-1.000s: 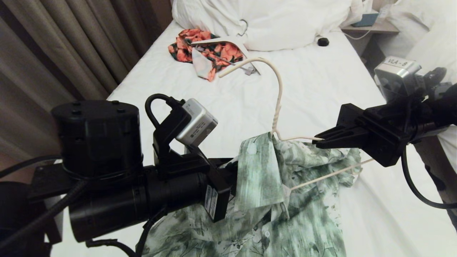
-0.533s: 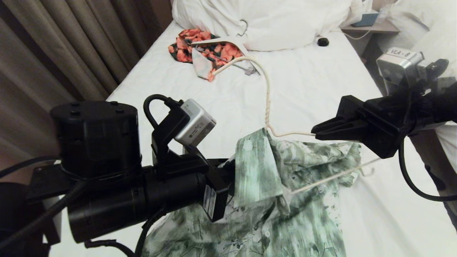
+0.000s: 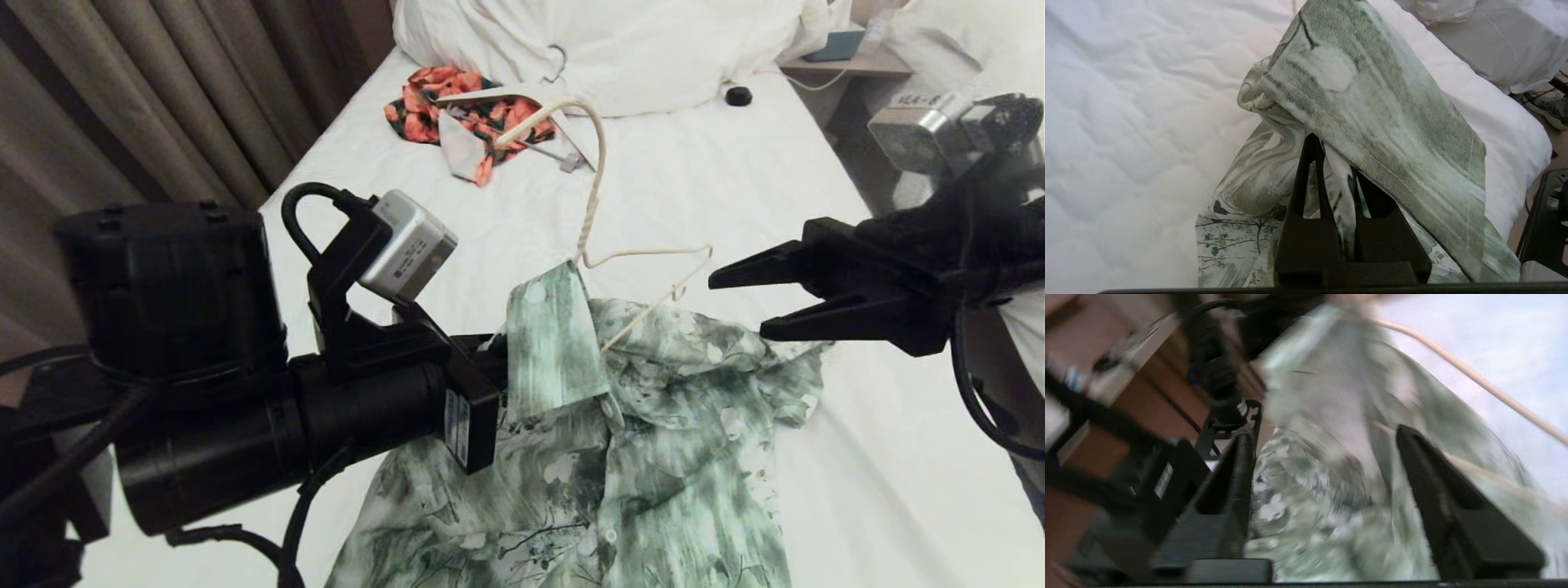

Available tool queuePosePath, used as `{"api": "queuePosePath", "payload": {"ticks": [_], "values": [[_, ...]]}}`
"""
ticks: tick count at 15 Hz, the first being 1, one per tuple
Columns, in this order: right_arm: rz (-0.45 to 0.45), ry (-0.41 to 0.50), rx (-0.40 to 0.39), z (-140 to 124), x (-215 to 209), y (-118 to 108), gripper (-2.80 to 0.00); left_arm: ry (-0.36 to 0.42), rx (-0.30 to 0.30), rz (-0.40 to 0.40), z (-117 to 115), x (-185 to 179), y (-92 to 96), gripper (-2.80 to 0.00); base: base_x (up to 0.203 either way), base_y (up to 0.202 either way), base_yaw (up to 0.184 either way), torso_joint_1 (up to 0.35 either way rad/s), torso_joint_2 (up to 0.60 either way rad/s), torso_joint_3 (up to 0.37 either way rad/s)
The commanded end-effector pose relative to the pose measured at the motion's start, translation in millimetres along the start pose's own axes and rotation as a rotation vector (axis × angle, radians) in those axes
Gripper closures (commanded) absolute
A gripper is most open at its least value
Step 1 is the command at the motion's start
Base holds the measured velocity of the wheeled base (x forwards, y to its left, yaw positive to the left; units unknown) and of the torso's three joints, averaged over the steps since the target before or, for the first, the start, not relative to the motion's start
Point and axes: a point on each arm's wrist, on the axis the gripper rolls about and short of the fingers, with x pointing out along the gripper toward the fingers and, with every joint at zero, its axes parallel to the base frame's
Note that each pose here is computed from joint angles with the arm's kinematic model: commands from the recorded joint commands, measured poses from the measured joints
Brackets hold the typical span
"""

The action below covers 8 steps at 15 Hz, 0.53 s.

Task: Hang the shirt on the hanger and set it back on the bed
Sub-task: Hook the other side of the shirt onto the hanger

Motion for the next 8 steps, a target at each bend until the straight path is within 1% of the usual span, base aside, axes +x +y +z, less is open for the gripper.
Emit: {"api": "queuePosePath", "payload": {"ticks": [1, 4, 5, 7, 8], "values": [[-0.057, 0.001, 0.063, 15.9, -10.3, 13.4, -2.80, -0.016, 0.000, 0.001, 3.1, -3.1, 0.3, 0.00, 0.000, 0.000, 0.000, 0.000, 0.00, 0.000], [-0.188, -0.038, 0.284, 41.5, -36.9, 22.3, -2.80, -0.059, 0.004, -0.003, 14.2, -8.8, -0.4, 0.00, 0.000, 0.000, 0.000, 0.000, 0.00, 0.000], [-0.242, -0.046, 0.318, 46.3, -43.3, 23.4, -2.80, -0.071, 0.004, -0.002, 18.0, -9.0, -0.2, 0.00, 0.000, 0.000, 0.000, 0.000, 0.00, 0.000], [-0.414, -0.022, 0.325, 50.3, -44.0, 27.1, -2.80, -0.095, -0.002, -0.001, 23.7, -11.6, 0.1, 0.00, 0.000, 0.000, 0.000, 0.000, 0.00, 0.000], [-0.462, -0.010, 0.366, 51.8, -40.8, 33.2, -2.75, -0.103, -0.014, -0.001, 25.4, -12.3, 0.2, 0.00, 0.000, 0.000, 0.000, 0.000, 0.00, 0.000]]}}
